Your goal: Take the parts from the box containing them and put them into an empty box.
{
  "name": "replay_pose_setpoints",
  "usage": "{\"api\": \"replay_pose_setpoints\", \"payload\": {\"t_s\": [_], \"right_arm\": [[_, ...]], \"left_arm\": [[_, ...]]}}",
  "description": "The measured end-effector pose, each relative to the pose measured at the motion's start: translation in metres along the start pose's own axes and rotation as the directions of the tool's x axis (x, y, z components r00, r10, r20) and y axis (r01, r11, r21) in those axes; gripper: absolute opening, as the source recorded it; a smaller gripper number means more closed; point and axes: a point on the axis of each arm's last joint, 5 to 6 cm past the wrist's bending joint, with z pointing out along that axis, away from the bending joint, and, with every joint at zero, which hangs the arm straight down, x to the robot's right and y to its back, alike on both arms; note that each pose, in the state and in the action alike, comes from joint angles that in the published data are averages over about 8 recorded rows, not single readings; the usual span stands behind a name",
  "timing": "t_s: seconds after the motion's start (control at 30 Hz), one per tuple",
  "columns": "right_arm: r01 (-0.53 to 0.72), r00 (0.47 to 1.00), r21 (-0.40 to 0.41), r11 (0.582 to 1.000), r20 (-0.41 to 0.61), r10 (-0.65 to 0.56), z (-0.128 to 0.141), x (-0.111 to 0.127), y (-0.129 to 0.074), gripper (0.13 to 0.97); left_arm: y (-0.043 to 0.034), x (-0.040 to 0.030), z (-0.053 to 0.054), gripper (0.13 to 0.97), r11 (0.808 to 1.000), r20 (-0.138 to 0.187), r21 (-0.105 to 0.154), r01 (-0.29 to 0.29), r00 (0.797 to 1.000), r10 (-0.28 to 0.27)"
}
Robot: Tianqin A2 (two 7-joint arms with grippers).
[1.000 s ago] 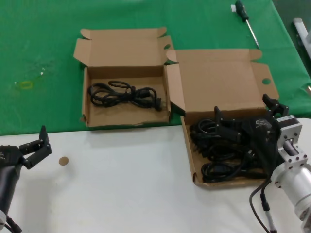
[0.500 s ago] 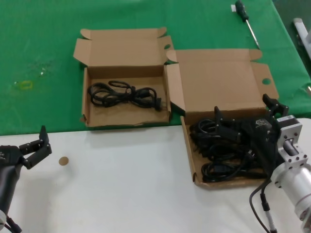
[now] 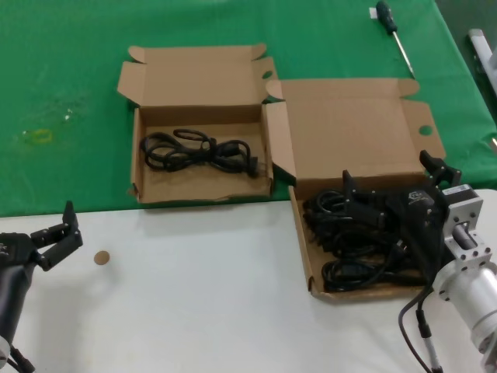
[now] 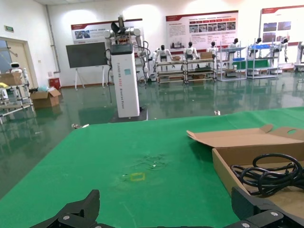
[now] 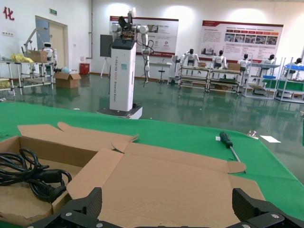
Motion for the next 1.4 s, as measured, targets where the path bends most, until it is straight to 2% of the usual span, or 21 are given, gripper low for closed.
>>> {"api": "replay_pose_setpoints", "payload": {"t_s": [1.4], "right_arm": [[0.0,1.0,0.0,1.0,0.0,0.0,0.0,0.0,0.0,0.966]], "left_arm": [[0.0,0.0,0.0,0.966,1.0,0.0,0.0,0.0,1.0,0.0]]}}
